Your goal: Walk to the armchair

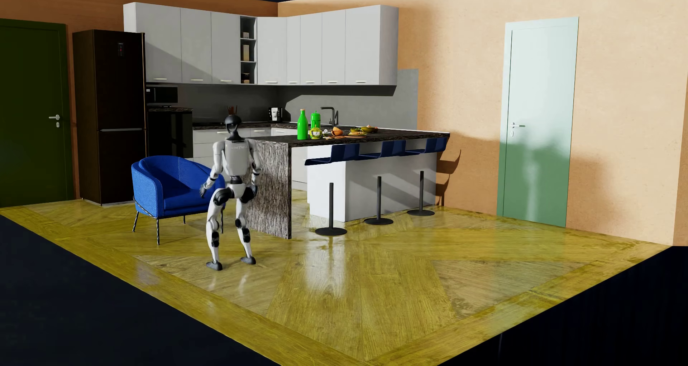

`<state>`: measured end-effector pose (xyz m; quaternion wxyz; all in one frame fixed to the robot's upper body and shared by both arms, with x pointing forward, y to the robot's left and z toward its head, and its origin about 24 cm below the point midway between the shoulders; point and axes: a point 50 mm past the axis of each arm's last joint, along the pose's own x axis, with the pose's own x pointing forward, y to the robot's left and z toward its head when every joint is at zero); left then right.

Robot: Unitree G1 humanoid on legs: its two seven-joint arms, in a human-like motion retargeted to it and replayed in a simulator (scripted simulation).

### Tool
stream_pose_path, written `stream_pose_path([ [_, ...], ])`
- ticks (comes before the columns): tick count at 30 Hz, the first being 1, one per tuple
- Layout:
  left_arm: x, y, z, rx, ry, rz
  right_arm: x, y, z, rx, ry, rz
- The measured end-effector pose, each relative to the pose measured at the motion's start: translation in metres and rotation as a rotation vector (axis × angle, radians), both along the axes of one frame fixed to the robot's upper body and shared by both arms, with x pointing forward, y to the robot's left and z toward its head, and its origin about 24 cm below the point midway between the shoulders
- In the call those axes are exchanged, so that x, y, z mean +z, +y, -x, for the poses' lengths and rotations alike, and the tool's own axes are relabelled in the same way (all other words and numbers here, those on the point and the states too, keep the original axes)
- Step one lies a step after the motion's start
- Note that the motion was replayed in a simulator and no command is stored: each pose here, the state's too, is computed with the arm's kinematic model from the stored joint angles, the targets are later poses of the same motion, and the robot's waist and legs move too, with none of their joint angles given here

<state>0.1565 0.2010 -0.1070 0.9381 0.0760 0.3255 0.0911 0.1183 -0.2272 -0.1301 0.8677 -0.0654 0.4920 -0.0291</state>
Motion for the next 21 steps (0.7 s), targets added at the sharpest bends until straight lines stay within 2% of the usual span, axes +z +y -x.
stream_pose_path([
  [1,-0.010,-0.002,0.016,-0.007,0.098,0.015,0.000,0.010,-0.004,0.005,-0.003,0.005],
  [3,-0.014,0.003,0.018,-0.072,0.206,0.029,-0.003,0.016,-0.003,0.024,-0.010,0.020],
  [5,-0.010,0.017,0.017,-0.096,0.211,0.027,0.000,0.024,-0.010,0.028,-0.078,-0.012],
  [8,-0.003,-0.004,-0.005,-0.066,0.086,0.096,0.004,0.029,-0.007,0.052,-0.155,-0.055],
  [11,0.004,-0.004,-0.011,-0.053,0.015,0.089,0.002,0.028,0.006,0.047,-0.181,-0.020],
  [14,-0.009,0.030,0.021,0.002,0.140,0.021,0.022,0.037,-0.044,-0.032,-0.324,0.021],
  [16,-0.008,0.039,0.025,-0.004,0.161,-0.027,0.017,0.035,-0.043,-0.040,-0.264,0.021],
  [18,0.003,0.029,-0.002,-0.025,0.070,-0.029,0.012,0.024,-0.024,-0.039,-0.176,0.013],
  [20,0.001,-0.012,-0.018,-0.127,0.054,0.022,-0.003,0.019,-0.002,0.084,-0.031,0.042],
  [21,-0.001,-0.006,-0.013,-0.111,0.073,0.026,-0.001,0.020,-0.006,0.115,-0.048,0.042],
])
